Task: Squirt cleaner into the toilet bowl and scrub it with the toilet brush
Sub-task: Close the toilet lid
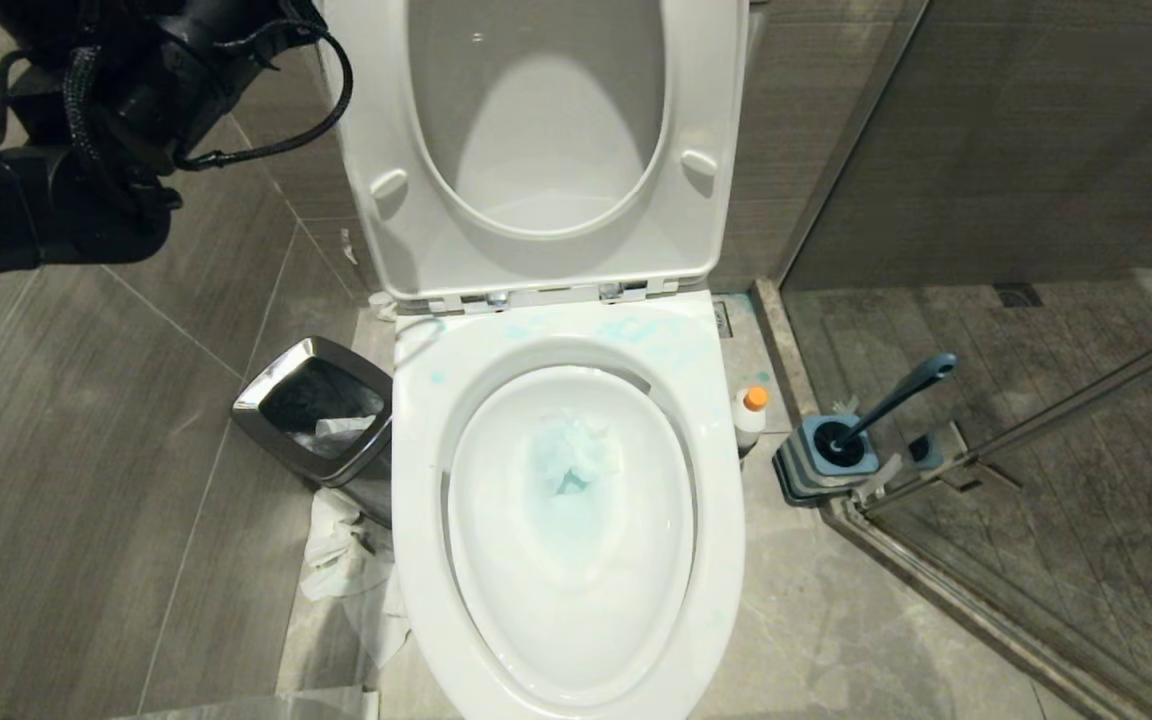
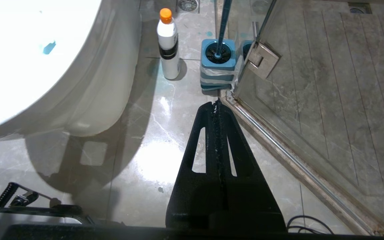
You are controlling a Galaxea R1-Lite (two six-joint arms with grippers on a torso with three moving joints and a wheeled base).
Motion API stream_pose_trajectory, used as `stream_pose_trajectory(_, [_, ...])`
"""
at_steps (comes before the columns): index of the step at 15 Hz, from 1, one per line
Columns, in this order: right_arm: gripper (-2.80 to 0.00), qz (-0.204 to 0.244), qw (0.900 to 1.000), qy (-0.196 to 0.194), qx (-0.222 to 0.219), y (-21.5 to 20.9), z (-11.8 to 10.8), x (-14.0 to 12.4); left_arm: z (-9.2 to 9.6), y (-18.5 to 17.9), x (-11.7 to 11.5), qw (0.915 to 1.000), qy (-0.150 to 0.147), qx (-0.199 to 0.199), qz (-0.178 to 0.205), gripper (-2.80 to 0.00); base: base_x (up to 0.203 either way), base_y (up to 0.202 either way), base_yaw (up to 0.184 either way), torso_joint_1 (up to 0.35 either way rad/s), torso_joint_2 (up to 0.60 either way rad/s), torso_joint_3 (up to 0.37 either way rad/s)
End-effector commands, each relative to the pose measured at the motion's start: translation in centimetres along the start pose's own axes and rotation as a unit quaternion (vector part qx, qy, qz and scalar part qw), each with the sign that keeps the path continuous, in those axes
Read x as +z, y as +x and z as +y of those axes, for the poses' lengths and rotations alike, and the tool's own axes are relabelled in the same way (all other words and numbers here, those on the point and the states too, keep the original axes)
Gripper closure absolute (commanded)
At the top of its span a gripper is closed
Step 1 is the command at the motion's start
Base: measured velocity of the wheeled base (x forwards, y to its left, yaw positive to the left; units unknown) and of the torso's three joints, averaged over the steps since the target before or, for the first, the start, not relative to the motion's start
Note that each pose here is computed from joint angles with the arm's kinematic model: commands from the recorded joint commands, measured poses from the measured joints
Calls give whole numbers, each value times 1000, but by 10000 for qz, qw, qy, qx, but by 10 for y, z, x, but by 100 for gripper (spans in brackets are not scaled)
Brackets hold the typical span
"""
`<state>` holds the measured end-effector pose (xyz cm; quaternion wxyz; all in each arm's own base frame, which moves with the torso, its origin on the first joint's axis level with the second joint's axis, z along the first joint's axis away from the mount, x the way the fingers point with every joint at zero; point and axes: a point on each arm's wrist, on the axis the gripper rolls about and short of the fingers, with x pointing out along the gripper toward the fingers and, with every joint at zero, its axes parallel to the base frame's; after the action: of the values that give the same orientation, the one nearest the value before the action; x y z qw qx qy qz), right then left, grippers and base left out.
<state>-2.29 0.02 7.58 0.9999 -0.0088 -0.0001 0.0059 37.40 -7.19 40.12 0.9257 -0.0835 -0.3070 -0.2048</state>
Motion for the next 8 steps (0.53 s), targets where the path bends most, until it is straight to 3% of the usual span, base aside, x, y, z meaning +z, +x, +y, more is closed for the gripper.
stream_pose_trajectory(1, [0, 8, 10000, -4, 3, 0, 0, 0, -1, 2, -9, 10000, -34, -23, 69, 0, 0, 0, 0, 0, 0, 0])
stream_pose_trajectory(6, [0, 8, 10000, -4, 3, 0, 0, 0, -2, 1, -11, 9996, -189, -80, 172, 0, 0, 0, 0, 0, 0, 0])
stream_pose_trajectory(8, [0, 8, 10000, -4, 5, 0, 0, 0, -5, -3, -8, 9973, -432, -448, 399, 0, 0, 0, 0, 0, 0, 0])
